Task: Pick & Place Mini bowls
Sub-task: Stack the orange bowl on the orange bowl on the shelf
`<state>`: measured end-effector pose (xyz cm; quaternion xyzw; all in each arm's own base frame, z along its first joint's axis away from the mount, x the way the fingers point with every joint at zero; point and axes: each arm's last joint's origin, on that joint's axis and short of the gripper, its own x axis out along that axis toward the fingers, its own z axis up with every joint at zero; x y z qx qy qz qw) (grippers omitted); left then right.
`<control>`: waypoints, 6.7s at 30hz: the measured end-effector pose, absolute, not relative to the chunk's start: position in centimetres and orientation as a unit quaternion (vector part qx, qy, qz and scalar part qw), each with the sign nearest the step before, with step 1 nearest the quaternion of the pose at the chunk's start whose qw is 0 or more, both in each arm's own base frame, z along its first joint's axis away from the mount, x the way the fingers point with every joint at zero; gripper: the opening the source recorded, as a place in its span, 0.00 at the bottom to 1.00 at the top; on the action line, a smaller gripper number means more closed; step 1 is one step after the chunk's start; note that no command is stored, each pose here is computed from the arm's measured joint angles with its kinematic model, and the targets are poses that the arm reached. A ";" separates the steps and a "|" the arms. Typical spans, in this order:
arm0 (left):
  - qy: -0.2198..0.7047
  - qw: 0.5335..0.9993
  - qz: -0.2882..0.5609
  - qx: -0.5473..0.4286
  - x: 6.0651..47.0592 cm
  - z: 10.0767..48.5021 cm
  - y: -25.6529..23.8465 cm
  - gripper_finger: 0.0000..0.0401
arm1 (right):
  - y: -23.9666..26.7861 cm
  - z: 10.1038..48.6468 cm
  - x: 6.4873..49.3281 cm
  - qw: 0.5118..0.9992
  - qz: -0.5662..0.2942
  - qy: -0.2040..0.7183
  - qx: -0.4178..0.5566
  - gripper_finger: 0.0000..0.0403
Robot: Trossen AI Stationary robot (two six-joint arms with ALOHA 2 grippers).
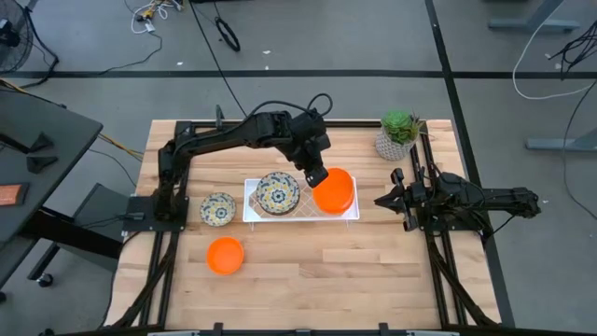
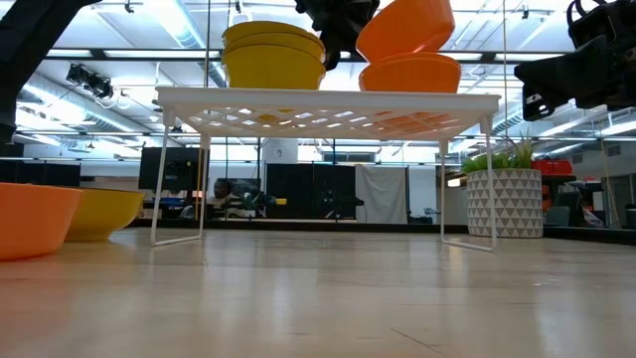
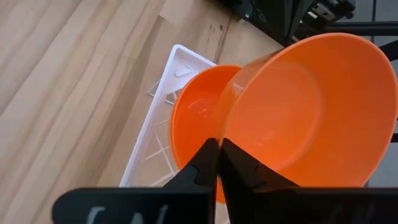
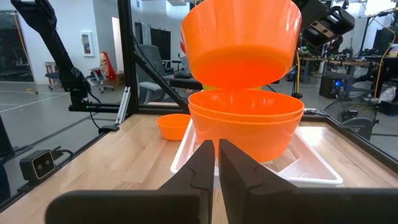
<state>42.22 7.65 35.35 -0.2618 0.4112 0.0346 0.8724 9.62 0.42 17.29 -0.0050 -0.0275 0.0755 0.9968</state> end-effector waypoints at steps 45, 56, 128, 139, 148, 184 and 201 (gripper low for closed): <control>0.329 0.905 -0.071 -0.260 42.0 39.6 7.7 0.02 | 0.4 17.3 9.6 0.997 0.075 -0.028 -0.005 0.07; 0.371 0.887 -0.087 -0.262 42.7 36.8 6.6 0.01 | 0.4 17.3 9.6 0.997 0.076 -0.027 -0.005 0.07; 0.431 0.895 0.049 -0.100 43.2 34.6 6.9 0.49 | 0.4 17.3 9.6 0.997 0.076 -0.027 -0.005 0.07; 0.431 0.893 0.051 -0.116 43.2 34.5 7.1 0.18 | 0.4 17.3 9.6 0.997 0.075 -0.028 -0.005 0.07; 0.432 0.893 0.051 -0.117 43.2 34.5 7.1 0.03 | 0.4 17.3 9.6 0.997 0.075 -0.027 -0.005 0.07; 0.437 0.886 0.043 -0.146 43.2 34.3 6.9 0.29 | 0.4 17.3 9.6 0.997 0.075 -0.028 -0.005 0.07; 0.378 0.909 -0.019 -0.173 42.7 38.0 7.5 0.25 | 0.4 17.3 9.6 0.997 0.075 -0.027 -0.005 0.07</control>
